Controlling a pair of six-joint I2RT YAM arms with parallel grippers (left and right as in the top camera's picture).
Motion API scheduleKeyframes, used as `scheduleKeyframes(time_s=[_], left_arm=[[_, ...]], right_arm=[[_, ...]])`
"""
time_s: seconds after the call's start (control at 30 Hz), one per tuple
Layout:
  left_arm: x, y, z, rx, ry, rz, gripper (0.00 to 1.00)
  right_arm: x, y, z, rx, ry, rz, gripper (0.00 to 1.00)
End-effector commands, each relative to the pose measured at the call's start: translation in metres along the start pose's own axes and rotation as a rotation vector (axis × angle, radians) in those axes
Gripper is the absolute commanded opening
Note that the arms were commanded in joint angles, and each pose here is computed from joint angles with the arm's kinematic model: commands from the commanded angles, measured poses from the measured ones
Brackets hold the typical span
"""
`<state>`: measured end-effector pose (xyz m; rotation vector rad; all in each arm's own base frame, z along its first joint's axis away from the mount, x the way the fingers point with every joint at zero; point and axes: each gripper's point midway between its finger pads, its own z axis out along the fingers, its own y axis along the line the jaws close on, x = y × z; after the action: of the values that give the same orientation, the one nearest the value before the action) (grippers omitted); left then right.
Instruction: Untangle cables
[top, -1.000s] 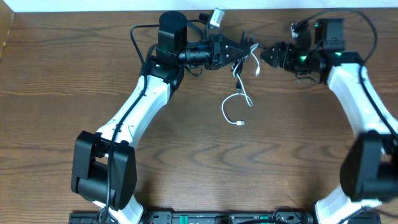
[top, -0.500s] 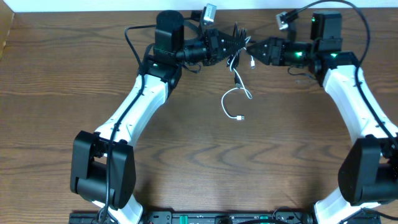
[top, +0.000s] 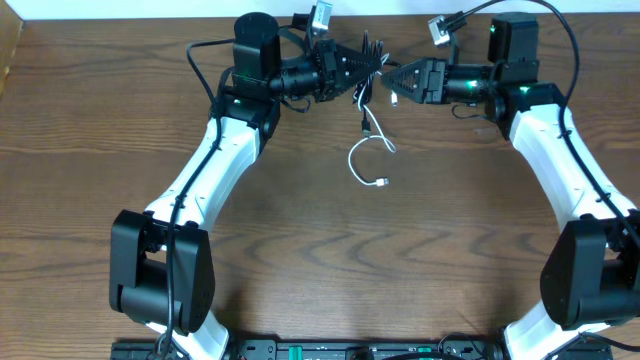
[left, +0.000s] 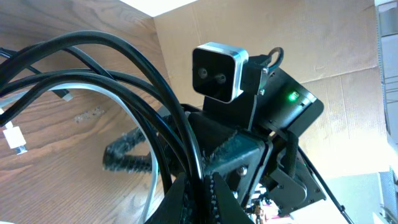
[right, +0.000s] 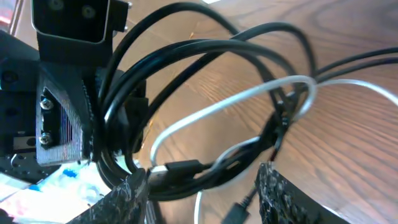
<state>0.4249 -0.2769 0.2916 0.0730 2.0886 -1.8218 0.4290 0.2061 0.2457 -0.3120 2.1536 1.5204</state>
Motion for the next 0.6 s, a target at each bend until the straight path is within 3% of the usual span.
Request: scheduleKeyframes(time_s=[0.0, 0.57], left_arm=[[-0.006, -0.006, -0.002, 0.009, -0.014, -0.003, 0.07], [-0.021, -0.051, -0.006, 0.152, -0.060, -0.072, 0.08]], right_arm=[[0.003, 0.006, 0.012, 0.003, 0.013, 0.031, 0.52], [0.008, -0.005, 0.047, 0.169, -0.030, 0.117, 0.47]])
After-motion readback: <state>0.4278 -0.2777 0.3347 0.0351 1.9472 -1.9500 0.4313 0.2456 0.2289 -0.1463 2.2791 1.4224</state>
